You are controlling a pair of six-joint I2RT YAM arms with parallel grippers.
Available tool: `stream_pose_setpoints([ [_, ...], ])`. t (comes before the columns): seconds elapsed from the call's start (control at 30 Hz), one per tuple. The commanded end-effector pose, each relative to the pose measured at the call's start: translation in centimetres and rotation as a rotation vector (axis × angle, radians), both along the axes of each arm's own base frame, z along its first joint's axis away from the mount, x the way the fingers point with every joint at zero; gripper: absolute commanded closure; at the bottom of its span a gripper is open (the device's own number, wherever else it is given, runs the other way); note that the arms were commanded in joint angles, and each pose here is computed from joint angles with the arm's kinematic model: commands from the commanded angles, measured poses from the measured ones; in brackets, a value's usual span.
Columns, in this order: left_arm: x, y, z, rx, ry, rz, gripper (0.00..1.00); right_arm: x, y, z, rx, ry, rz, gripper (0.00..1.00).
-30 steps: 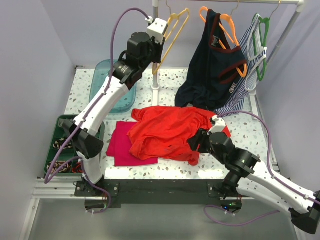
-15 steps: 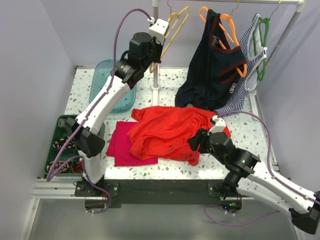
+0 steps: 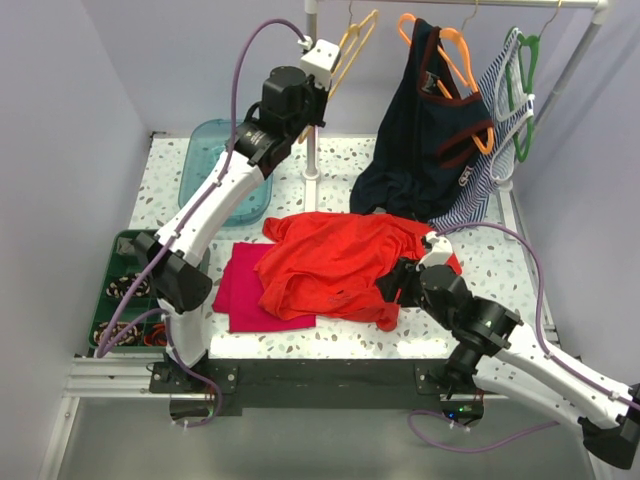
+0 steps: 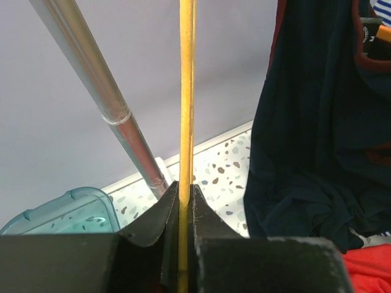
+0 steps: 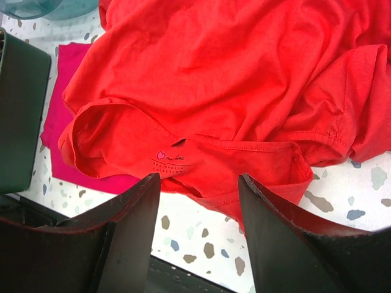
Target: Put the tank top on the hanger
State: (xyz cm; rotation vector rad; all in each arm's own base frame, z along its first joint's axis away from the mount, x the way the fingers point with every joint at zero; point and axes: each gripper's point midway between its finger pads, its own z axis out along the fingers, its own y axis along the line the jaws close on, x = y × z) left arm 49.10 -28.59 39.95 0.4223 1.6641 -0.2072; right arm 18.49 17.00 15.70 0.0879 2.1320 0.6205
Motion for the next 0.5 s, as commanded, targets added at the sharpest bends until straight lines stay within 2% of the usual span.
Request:
stream_pose_setpoints([
  [0.0,-1.9,1.1,8.4,-0.157,-0.184,-0.005,1.0,0.4,0.0,1.5,0.015,-0.034,-0.014,0.42],
  [0.13,-2.7,1.4,10.3,-0.183,-0.224,-0.013,1.0,0.5,0.0,1.5,0.011,-0.037,-0.015,0.42],
  [0.4,-3.9,1.8,9.4,-0.166,-0.198,-0.034,1.0,0.5,-0.2,1.8,0.012,-0.042,-0.019,0.42],
  [0.47,-4.9,2.2,10.1,-0.2,-0.199,-0.042,1.0,0.5,-0.4,1.8,0.004,-0.041,-0.023,0.42],
])
